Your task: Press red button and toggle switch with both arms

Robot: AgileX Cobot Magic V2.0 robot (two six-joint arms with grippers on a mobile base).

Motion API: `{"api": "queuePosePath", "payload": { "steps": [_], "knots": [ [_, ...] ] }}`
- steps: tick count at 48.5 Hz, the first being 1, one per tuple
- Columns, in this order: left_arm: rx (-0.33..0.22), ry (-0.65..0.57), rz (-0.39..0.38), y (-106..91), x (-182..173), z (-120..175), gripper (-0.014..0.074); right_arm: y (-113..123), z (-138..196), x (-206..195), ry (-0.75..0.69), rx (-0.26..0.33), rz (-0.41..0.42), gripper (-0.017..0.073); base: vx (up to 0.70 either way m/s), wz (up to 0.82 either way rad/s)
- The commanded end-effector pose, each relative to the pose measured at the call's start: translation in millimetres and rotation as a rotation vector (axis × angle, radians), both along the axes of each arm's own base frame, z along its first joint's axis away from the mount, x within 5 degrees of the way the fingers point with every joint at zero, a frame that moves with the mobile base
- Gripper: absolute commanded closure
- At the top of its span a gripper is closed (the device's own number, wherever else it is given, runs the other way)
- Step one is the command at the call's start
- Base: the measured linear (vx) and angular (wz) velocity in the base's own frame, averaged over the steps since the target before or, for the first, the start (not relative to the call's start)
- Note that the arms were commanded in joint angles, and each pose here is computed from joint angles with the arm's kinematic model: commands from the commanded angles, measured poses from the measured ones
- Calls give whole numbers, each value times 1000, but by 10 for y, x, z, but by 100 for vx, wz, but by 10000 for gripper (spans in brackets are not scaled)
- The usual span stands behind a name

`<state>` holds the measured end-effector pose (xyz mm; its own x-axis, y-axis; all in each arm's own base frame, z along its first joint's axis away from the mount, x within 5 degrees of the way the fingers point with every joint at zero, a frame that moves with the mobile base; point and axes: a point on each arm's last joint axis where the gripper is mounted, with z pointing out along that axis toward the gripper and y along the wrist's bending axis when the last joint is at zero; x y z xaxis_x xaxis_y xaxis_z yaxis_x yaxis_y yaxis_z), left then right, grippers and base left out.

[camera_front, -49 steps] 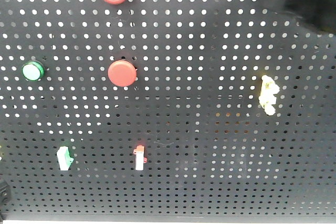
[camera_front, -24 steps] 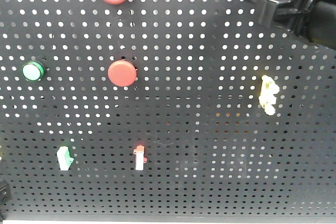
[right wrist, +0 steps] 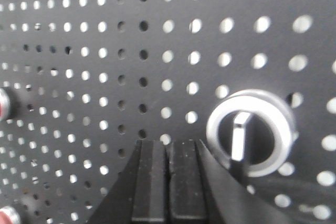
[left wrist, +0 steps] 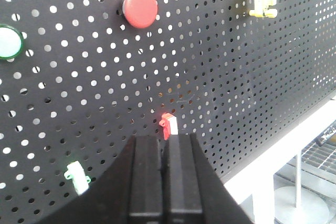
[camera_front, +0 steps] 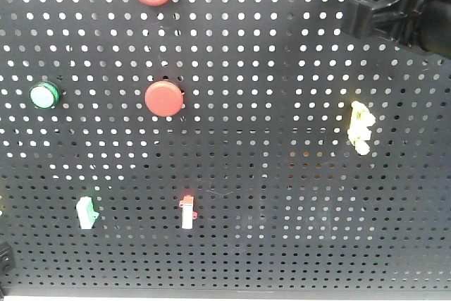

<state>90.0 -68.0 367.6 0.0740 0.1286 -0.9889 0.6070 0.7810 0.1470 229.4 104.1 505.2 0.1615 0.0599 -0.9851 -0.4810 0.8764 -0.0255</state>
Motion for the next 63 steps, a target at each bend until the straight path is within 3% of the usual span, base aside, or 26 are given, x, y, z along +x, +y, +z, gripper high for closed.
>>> {"api": "queuePosePath", "payload": {
  "steps": [1,10,23,49,53,63],
  "knots": [
    [-81,-70,20,22,2,158,591,-75,151,-71,-51,51,-30,564,0,0],
    [-76,-61,18,20,1,149,591,-75,118,-17,-45,44,-44,564,0,0],
    [-72,-57,16,18,1,144,591,-483,58,67,70,75,-132,564,0,0],
    [-47,-24,9,9,1,66,591,-606,214,-639,1,-164,-125,564,0,0],
    [-52,-15,17,20,-1,-59,591,-668,93,-775,-2,-175,-183,564,0,0],
    [-172,40,43,121,-102,-455,591,-814,-638,-1173,-6,-181,-304,564,0,0]
  ]
}}
